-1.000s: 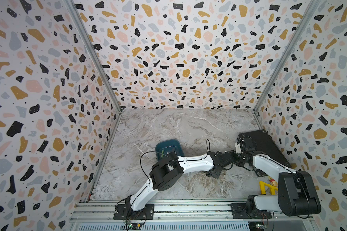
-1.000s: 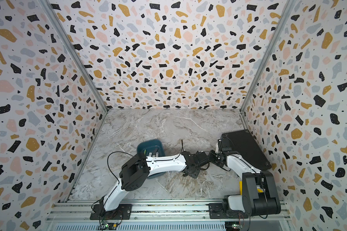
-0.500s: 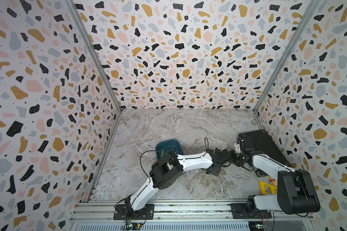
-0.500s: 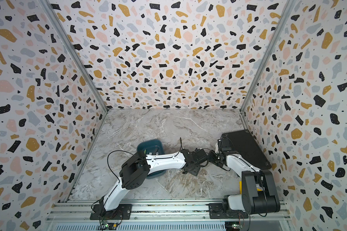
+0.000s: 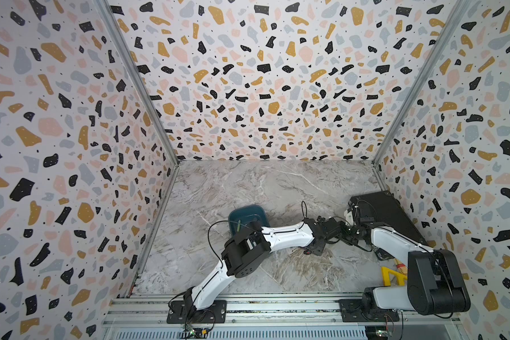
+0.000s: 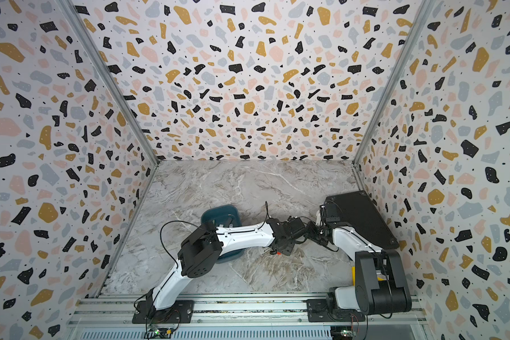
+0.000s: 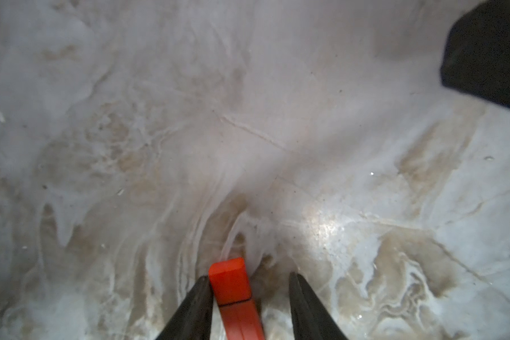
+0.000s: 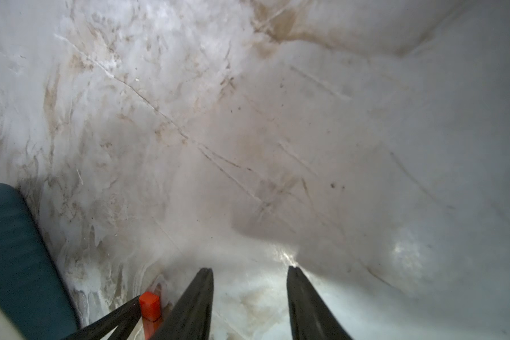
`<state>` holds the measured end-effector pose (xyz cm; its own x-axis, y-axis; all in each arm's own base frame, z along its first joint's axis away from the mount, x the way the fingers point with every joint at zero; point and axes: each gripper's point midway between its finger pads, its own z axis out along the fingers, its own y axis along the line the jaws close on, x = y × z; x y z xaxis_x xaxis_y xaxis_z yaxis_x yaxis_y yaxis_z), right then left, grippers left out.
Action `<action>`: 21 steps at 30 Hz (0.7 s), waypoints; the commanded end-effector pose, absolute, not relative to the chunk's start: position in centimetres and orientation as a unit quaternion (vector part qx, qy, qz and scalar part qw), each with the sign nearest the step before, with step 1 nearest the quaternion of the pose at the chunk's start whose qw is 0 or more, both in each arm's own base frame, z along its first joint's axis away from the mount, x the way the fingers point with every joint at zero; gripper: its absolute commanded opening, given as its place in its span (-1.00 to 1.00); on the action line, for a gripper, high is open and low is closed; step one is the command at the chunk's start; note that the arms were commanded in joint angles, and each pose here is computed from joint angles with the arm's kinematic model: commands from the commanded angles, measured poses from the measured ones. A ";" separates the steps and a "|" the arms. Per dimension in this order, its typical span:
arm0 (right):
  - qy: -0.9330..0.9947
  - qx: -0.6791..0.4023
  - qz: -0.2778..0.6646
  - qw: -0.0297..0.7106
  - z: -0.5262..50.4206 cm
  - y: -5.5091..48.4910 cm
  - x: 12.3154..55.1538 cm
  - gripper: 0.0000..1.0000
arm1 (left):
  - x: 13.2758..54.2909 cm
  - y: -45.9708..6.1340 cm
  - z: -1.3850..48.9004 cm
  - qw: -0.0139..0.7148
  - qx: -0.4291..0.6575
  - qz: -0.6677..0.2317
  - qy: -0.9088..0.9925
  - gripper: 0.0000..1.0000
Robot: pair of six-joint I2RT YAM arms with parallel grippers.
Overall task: Put the usb flash drive into the storage box
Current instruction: Pick up the USB flash from the center of the board.
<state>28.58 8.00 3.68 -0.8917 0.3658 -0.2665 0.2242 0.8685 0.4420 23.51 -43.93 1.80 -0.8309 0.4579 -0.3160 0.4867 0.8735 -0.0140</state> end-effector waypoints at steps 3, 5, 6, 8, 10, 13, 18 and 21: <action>0.951 0.158 0.209 0.167 3.6 8.2 28.3 -0.08 | 22.2 -40.0 -0.1 0.116 0.251 0.003 0.961 -0.06; 0.951 0.158 0.209 0.167 3.5 8.2 28.3 -0.08 | 22.1 -39.6 0.0 0.114 0.249 0.006 0.962 -0.10; 0.951 0.158 0.208 0.166 3.5 8.2 28.3 -0.08 | 21.9 -39.5 -0.1 0.111 0.247 0.006 0.963 -0.14; 0.951 0.159 0.208 0.166 3.4 8.2 28.4 -0.08 | 21.7 -39.7 -0.6 0.104 0.248 0.002 0.963 -0.16; 0.951 0.158 0.209 0.165 3.4 8.2 28.4 -0.08 | 21.7 -39.7 -1.0 0.101 0.250 0.008 0.963 -0.24; 0.951 0.157 0.210 0.163 3.4 8.3 28.3 -0.08 | 21.8 -39.8 -1.1 0.100 0.254 0.014 0.962 -0.48; 0.951 0.159 0.210 0.164 3.4 8.2 28.4 -0.08 | 21.8 -40.0 -0.3 0.104 0.256 0.005 0.961 -0.60; 0.951 0.159 0.210 0.163 3.3 8.2 28.4 -0.08 | 22.1 -40.4 1.6 0.119 0.263 -0.009 0.957 -0.62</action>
